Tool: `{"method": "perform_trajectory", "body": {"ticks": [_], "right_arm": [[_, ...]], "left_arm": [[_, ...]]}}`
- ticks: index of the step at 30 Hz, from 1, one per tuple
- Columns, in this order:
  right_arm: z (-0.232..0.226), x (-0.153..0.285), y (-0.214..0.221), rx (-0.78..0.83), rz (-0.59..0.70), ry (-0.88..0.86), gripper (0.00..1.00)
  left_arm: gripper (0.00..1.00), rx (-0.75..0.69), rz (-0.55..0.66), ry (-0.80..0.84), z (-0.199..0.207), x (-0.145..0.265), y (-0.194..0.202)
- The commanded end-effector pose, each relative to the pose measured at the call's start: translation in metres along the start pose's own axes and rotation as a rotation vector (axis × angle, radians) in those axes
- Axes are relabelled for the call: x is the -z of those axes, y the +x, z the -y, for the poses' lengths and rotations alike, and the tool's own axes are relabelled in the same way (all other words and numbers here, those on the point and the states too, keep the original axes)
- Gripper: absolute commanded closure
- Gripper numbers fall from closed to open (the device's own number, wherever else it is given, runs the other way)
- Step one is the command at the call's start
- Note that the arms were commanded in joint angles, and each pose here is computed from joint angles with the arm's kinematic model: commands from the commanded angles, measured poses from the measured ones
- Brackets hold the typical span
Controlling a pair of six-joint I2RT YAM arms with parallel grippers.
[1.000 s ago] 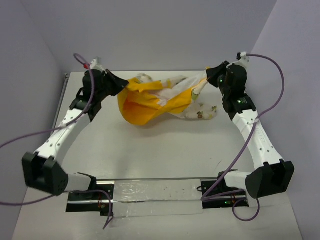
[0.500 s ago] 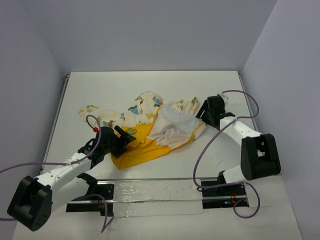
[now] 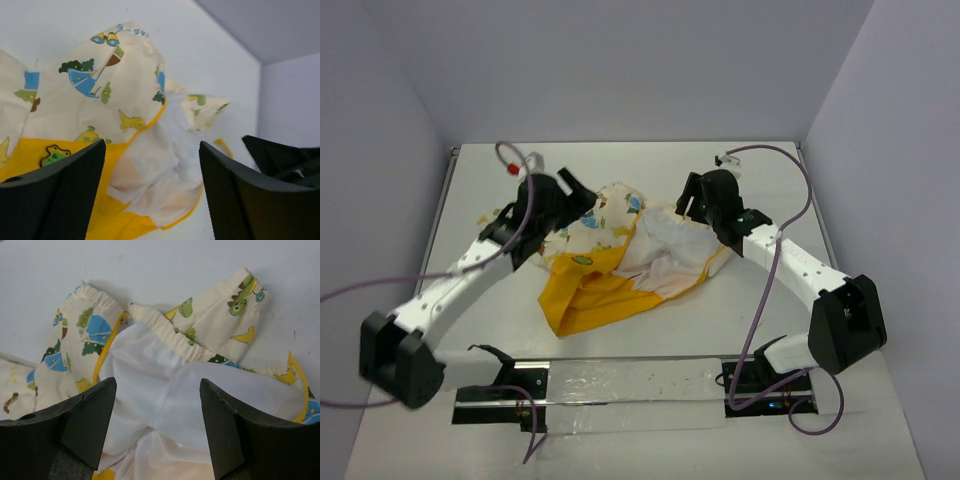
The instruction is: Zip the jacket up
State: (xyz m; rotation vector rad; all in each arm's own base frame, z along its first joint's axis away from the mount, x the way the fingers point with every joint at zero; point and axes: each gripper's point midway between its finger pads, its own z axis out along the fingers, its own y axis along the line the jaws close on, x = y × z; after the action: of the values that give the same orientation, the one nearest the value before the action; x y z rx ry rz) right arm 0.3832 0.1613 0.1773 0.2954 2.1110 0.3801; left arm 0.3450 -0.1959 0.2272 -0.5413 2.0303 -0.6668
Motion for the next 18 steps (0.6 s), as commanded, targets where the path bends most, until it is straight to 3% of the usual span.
{"method": "perform_trajectory", "body": {"ticks": [1,6,13,14,18], "right_arm": [[0.022,0.007,0.008,-0.008,0.013,0.064,0.24],[0.044,0.027,0.018,-0.026,0.023,0.086,0.20],[0.076,0.045,0.031,-0.040,0.053,0.139,0.20],[0.078,0.045,0.032,-0.040,0.050,0.143,0.20],[0.082,0.045,0.036,-0.045,0.044,0.147,0.20]], "left_arm": [[0.13,-0.198,-0.063,-0.002,0.034,-0.044,-0.001],[0.12,-0.323,-0.170,-0.128,0.031,-0.119,0.034],[0.22,-0.479,-0.278,-0.245,0.025,-0.177,0.082],[0.25,-0.488,-0.283,-0.257,0.023,-0.181,0.086],[0.56,-0.490,-0.292,-0.300,0.009,-0.191,0.099]]}}
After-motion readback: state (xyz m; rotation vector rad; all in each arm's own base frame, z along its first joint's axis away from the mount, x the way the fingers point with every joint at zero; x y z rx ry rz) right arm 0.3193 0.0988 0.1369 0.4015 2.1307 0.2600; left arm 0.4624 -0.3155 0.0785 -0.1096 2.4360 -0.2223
